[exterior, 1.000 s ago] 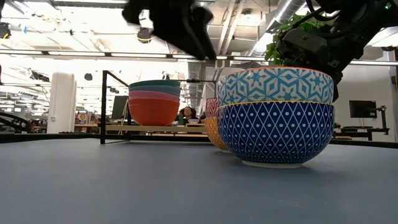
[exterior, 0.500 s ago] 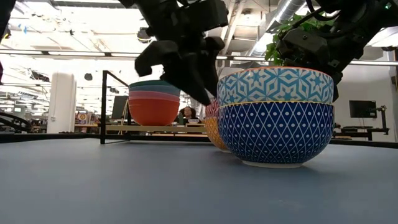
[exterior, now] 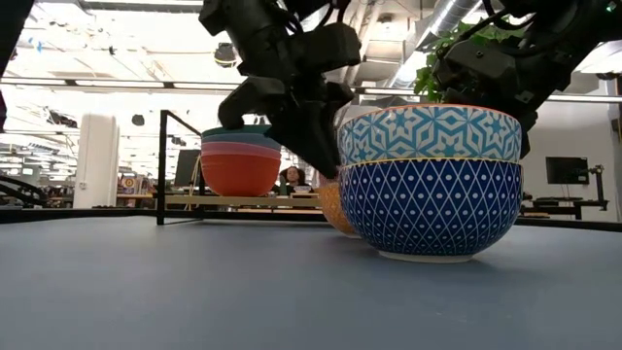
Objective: Place and stack bowls onto a shelf
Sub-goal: Put the dark blue patterned bowl on the shelf
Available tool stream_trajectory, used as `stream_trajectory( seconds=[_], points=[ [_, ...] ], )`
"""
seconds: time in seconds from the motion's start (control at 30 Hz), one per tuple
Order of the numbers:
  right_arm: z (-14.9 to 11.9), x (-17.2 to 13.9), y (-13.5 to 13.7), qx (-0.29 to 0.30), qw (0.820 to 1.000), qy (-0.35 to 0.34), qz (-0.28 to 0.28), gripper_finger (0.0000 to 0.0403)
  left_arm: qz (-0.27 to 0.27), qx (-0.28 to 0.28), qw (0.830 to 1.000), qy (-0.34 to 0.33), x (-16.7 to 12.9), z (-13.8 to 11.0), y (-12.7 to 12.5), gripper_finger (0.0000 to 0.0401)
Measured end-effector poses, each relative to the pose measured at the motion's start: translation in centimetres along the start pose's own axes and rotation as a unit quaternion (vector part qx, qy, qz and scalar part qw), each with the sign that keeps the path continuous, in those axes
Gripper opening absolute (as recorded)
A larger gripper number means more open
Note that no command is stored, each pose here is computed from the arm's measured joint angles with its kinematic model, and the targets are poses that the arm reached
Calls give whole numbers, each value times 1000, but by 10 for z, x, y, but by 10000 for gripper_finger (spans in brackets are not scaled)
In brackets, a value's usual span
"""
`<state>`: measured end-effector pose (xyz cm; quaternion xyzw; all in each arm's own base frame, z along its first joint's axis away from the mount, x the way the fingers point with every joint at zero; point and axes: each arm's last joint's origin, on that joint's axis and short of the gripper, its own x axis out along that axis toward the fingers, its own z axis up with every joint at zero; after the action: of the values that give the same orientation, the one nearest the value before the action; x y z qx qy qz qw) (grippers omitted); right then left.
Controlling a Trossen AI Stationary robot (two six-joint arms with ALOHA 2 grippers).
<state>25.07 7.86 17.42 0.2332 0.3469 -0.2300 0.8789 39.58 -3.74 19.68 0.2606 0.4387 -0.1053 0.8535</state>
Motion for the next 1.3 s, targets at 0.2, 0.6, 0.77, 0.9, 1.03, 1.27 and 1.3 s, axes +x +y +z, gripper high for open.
stream_trajectory(
  seconds=[0.2,0.6,0.77,0.9,1.03,1.27,1.3],
  points=[
    [0,0,0,-1,1000,0,-1,177,13,-13,1000,6,-1,1,1,4],
    [-3,-2,2,2,1000,3,4,177,78,-27,997,-4,-17,24,11,1],
    [-5,-3,4,-3,1000,4,8,177,107,-31,994,6,-24,29,21,0],
    [-8,-5,6,-7,1000,6,12,177,117,-41,992,18,-32,30,35,0],
    [-9,-6,7,-9,1000,7,14,177,133,-52,990,18,-38,27,57,0],
    [-9,-5,7,-1,1000,7,14,177,135,-104,984,46,-41,-5,105,0],
    [-9,-5,7,-1,1000,7,14,177,135,-111,983,50,-41,-10,112,0]
  ],
)
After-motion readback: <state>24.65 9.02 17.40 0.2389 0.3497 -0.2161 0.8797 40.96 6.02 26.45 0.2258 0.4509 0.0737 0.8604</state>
